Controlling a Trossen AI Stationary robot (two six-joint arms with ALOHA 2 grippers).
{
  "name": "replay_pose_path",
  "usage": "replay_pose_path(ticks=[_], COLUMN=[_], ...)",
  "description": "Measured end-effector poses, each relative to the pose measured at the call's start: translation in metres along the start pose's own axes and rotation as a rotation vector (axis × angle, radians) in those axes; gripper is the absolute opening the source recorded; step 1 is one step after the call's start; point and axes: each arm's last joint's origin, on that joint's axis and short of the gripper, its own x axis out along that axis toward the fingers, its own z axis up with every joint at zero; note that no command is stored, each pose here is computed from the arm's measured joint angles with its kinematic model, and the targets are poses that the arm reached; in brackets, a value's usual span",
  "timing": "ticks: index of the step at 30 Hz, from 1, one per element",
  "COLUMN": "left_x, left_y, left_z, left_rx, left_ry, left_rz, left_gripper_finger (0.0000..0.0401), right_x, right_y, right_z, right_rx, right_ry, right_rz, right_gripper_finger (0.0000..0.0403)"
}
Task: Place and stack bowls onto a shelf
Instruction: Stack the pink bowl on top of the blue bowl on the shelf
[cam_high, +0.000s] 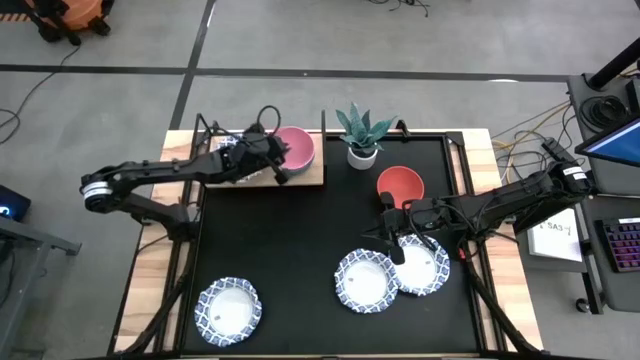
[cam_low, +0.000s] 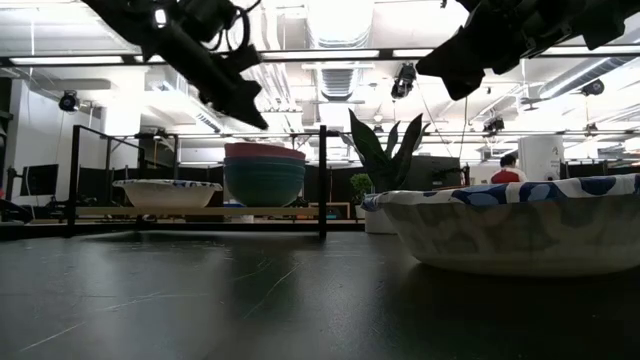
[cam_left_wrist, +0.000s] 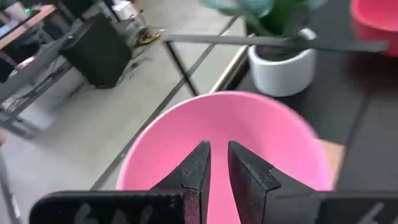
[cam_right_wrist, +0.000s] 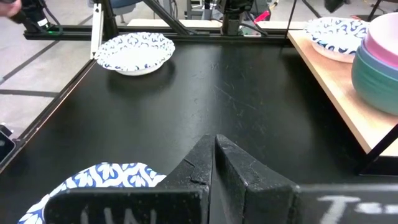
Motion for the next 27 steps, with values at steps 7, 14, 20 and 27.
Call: replay_pose_path(ticks=[7,14,20,27], left_x=[0.006,0.007,0.007,0.008], left_y=[0.011,0.010,0.009,0.008], left_z=[-0.024,-0.031,-0.034,-0.036], left_rx=[-0.052,-0.073,-0.091,-0.118], left_ry=[0.073,0.088,0.089,0.074], left_rz=[0.036,0.037,0.037,0.039], left_gripper_finger=[0.0038,0.0038,0.0038,0.0038], right_x=[0.000,0.000,0.000,0.000], right_y=[0.000,0.000,0.000,0.000], right_z=[0.000,0.000,0.000,0.000], right_rx=[-0.005,-0.007,-0.007,-0.007], right_ry=[0.000,0.000,0.000,0.000], right_rz=[0.000,0.000,0.000,0.000], right_gripper_finger=[0.0009,0.0009,0.0009,0.0009])
